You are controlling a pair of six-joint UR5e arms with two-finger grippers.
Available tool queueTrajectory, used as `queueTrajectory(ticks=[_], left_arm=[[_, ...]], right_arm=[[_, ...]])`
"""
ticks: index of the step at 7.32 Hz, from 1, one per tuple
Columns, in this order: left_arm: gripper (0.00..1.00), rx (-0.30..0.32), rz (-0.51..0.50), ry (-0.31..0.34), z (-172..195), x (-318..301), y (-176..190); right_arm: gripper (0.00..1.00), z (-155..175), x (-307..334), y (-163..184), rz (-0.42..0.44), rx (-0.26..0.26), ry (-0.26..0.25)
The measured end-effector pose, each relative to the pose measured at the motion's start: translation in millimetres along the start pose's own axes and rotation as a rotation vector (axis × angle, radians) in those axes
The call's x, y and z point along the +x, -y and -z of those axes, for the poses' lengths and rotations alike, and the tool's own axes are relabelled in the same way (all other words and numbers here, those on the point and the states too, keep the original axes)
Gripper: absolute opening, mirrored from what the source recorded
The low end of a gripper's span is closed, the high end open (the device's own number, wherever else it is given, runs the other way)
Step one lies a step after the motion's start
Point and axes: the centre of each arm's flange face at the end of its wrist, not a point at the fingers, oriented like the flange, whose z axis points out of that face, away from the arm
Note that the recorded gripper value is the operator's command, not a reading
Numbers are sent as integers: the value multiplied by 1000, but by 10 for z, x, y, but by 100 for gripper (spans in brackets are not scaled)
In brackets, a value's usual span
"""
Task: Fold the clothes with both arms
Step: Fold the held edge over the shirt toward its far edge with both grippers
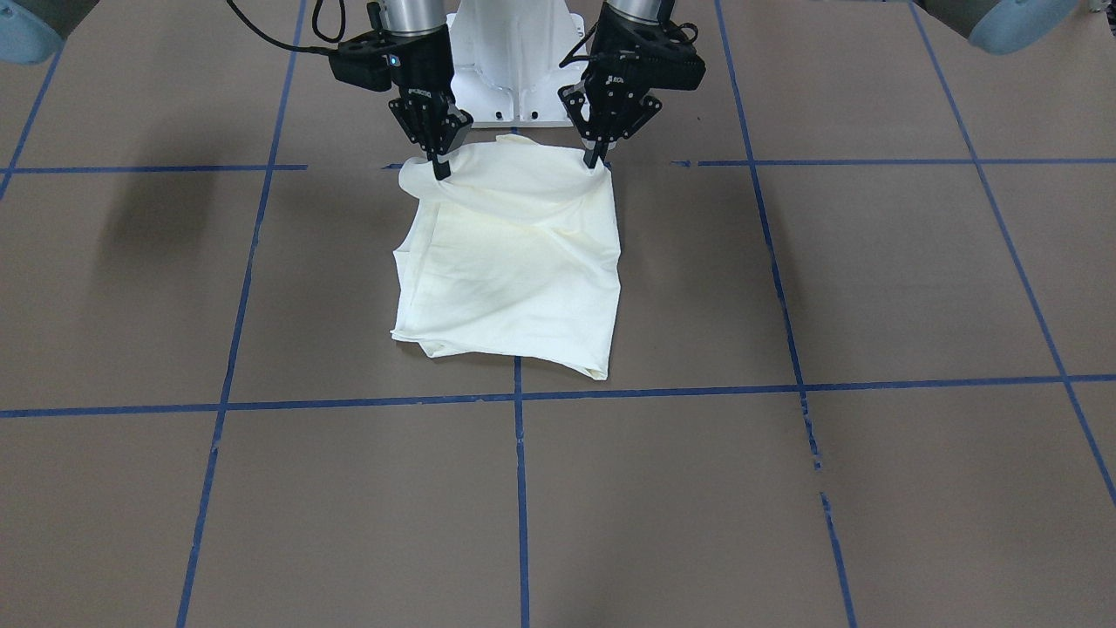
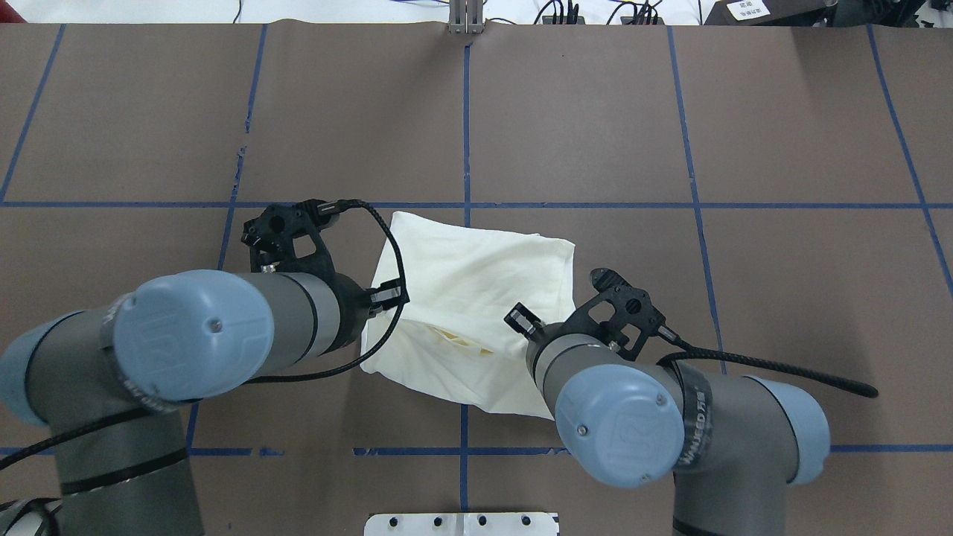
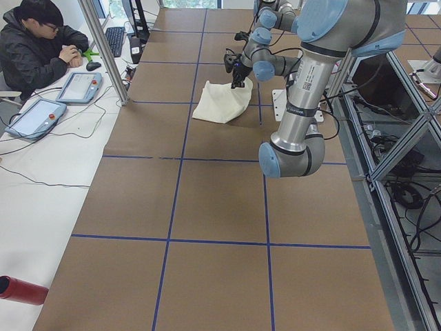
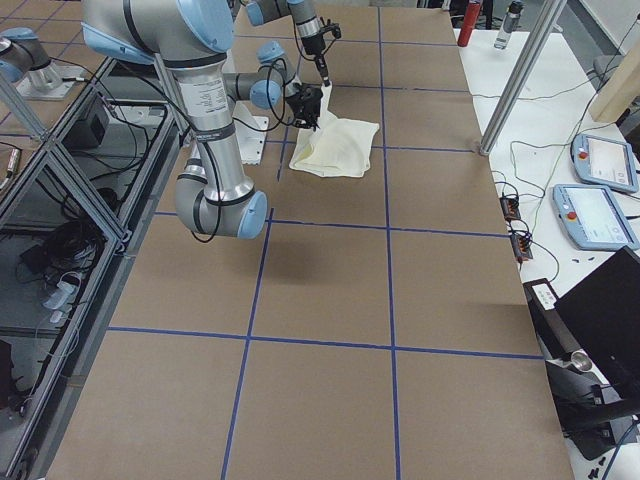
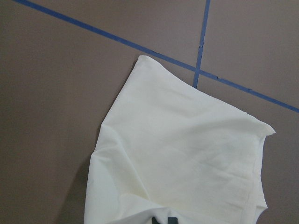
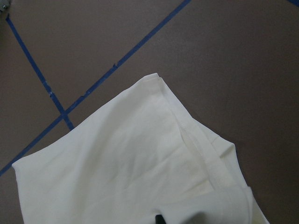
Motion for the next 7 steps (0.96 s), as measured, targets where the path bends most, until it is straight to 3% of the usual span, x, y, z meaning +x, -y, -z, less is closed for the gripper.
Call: queueTrajectory(ticks=[3,5,7], left_arm=[[0,57,-43,56,-734,130,367],[0,74,-65,75,-1198,119,501],[0,77,-72,84,-1402,110,528]], right_arm=[[0,-714,-267,255,1,50,-35],[0,-1016,-272,307,14,62,-47],[0,-1195,-252,353,24,71,-54]])
